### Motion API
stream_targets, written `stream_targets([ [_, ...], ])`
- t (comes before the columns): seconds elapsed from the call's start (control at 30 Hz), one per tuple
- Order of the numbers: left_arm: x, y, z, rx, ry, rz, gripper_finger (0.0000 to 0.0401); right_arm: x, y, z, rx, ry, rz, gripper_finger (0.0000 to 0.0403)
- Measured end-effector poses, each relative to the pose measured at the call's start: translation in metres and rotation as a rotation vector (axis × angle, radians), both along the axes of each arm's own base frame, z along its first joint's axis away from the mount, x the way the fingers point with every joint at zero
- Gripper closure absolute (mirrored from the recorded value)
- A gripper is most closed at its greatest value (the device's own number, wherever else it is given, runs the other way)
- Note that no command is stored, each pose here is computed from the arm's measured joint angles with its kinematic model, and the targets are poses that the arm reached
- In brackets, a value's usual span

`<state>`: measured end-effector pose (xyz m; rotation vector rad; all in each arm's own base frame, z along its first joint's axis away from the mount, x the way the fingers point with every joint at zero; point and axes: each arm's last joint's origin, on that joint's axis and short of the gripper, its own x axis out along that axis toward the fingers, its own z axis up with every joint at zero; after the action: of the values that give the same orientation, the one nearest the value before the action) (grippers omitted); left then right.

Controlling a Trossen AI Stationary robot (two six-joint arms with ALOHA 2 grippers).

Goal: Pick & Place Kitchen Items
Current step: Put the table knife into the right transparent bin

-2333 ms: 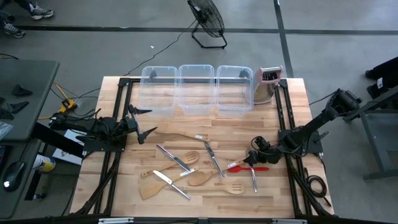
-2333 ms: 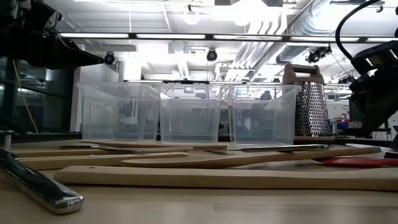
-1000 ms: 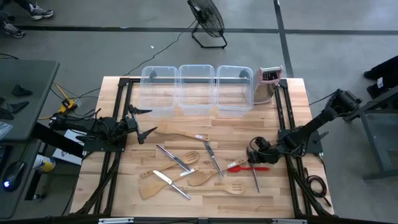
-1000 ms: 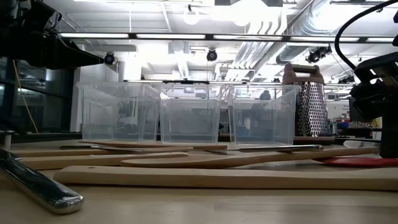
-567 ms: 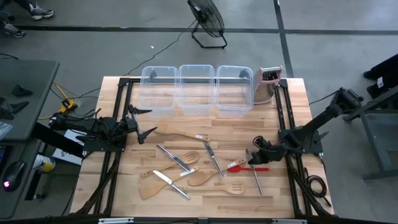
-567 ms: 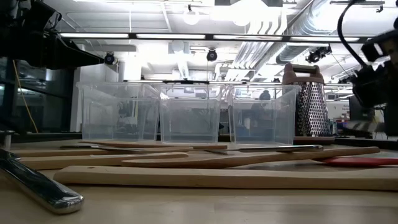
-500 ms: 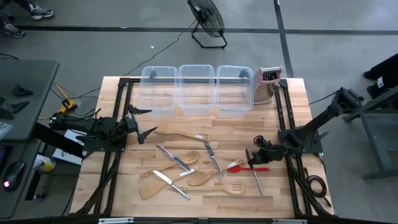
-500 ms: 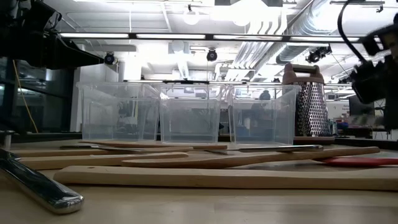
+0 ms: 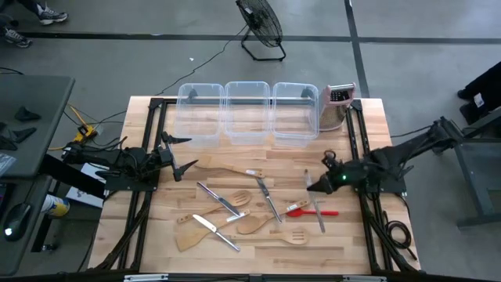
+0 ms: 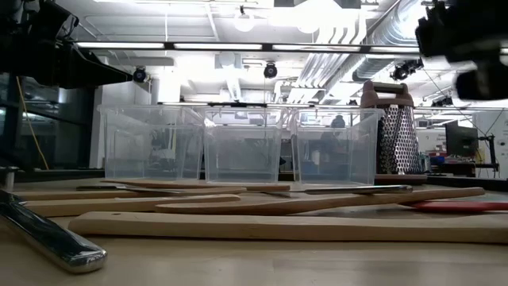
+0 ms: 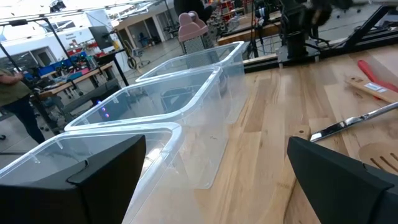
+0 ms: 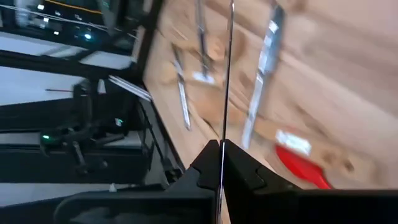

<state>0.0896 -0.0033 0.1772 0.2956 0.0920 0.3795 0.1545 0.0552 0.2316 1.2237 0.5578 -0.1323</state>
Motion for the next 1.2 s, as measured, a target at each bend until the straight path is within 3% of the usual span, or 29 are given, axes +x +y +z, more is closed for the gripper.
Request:
stream_targets([
  [0.33,0.0,0.0,0.0,0.0,0.0,0.001,0.0013,0.013,-0.04,0.062,-0.166,-0.197,-0.132,0.04],
  [0.57,0.0,0.0,0.0,0.0,0.0,0.0,0.0013,0.023,-0.076,0.092,-0.324,-0.227,-0.297,0.04],
  [0.9,0.0,0.0,0.0,0.0,0.0,0.0,0.0013,0.056,-0.146,0.118,-0.542,-0.011,-0.512,0.04],
  [1.2,0.0,0.0,0.0,0.0,0.0,0.0,0.0013,0.083,-0.202,0.121,-0.639,0.201,-0.538,0.04],
])
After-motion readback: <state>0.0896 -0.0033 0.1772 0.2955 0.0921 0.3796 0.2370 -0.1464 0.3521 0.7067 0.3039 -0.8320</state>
